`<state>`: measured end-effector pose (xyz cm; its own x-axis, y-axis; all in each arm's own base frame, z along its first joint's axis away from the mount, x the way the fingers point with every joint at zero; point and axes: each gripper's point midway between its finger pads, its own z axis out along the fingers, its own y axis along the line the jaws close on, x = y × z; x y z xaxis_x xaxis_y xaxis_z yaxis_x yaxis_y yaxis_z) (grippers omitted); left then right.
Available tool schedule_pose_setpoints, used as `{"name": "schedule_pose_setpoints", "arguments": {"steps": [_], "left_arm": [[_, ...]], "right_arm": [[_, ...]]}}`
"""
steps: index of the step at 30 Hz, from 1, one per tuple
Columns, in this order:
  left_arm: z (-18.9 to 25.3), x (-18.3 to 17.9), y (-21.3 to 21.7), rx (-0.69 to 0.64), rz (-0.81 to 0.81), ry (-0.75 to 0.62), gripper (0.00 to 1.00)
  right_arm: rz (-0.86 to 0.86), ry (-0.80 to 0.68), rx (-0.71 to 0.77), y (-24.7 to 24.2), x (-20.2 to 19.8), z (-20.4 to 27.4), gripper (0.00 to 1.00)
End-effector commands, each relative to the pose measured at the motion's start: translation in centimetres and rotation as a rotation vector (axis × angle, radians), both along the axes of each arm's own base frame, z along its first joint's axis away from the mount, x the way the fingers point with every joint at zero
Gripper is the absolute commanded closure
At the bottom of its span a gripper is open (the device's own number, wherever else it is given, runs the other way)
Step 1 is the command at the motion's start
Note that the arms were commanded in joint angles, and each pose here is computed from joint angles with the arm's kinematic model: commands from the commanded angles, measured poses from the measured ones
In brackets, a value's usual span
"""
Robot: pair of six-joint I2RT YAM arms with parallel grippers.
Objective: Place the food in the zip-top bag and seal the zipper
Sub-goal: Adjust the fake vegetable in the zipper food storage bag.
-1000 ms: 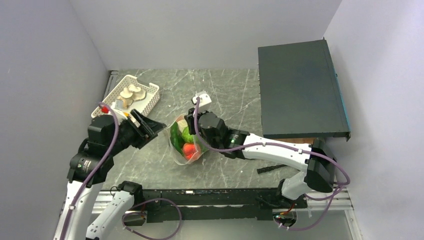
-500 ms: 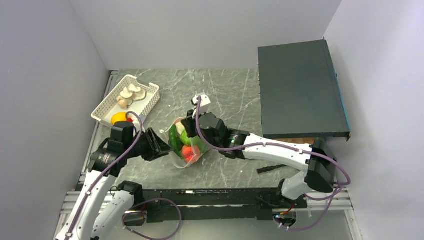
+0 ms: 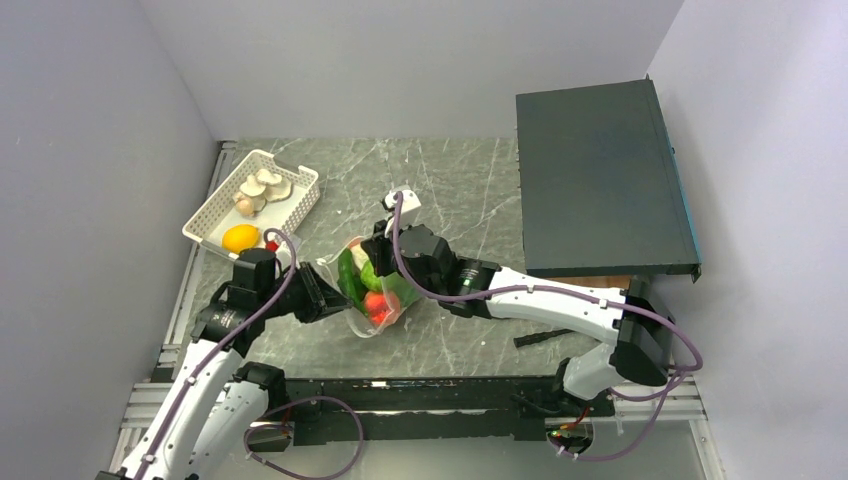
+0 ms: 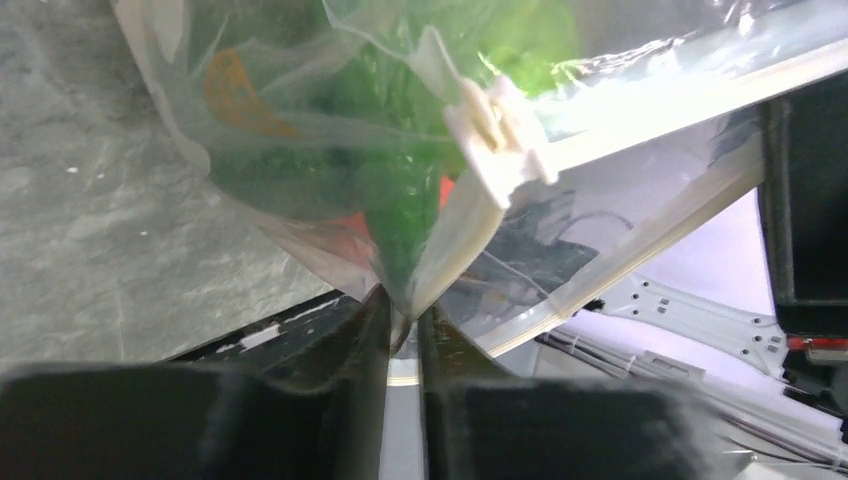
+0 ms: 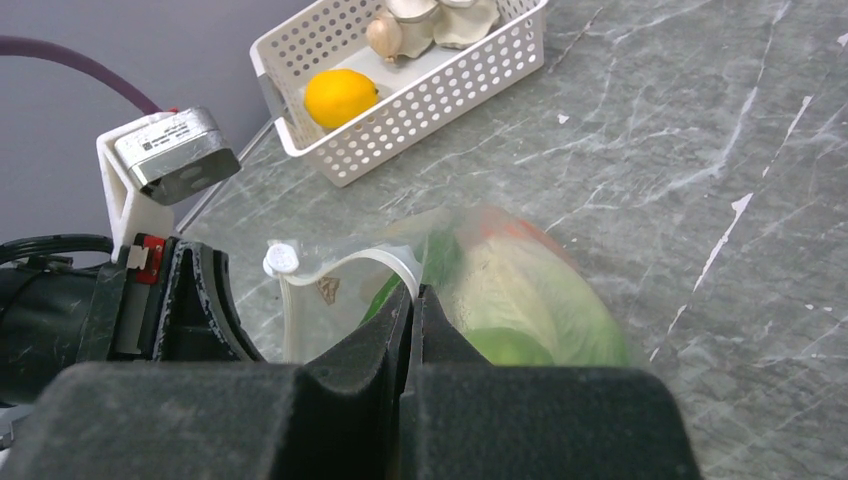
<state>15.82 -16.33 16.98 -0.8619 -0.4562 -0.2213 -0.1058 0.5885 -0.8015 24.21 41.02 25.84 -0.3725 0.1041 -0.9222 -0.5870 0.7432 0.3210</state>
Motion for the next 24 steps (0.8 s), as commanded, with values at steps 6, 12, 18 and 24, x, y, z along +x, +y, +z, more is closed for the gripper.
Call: {"name": "schedule_pose_setpoints", "arguments": {"steps": [6, 12, 18, 24], "left_arm": [[3.2, 1.1, -1.3, -0.094, -0.048, -0.142, 1.00], [4.2, 0.6, -1.6, -0.142, -0.055, -0.165, 1.00], [4.3, 0.7, -1.8, -0.162, -0.058, -0.160, 1.00], [4.9, 0.8, -2.0, -0.182, -0.062, -0.169, 1.00]], "right_arm": [[0.060, -0.050, 0.018, -0.6, -0.9, 3.3, 1.00], [0.076, -0.155, -0.258, -1.6, 0.1, 4.6, 0.89], [0.124, -0.220, -0.333, -2.8, -2.5, 7.3, 0.56], [0.317, -0.204, -0.258, -1.7, -7.7, 8.1, 0.55]]}}
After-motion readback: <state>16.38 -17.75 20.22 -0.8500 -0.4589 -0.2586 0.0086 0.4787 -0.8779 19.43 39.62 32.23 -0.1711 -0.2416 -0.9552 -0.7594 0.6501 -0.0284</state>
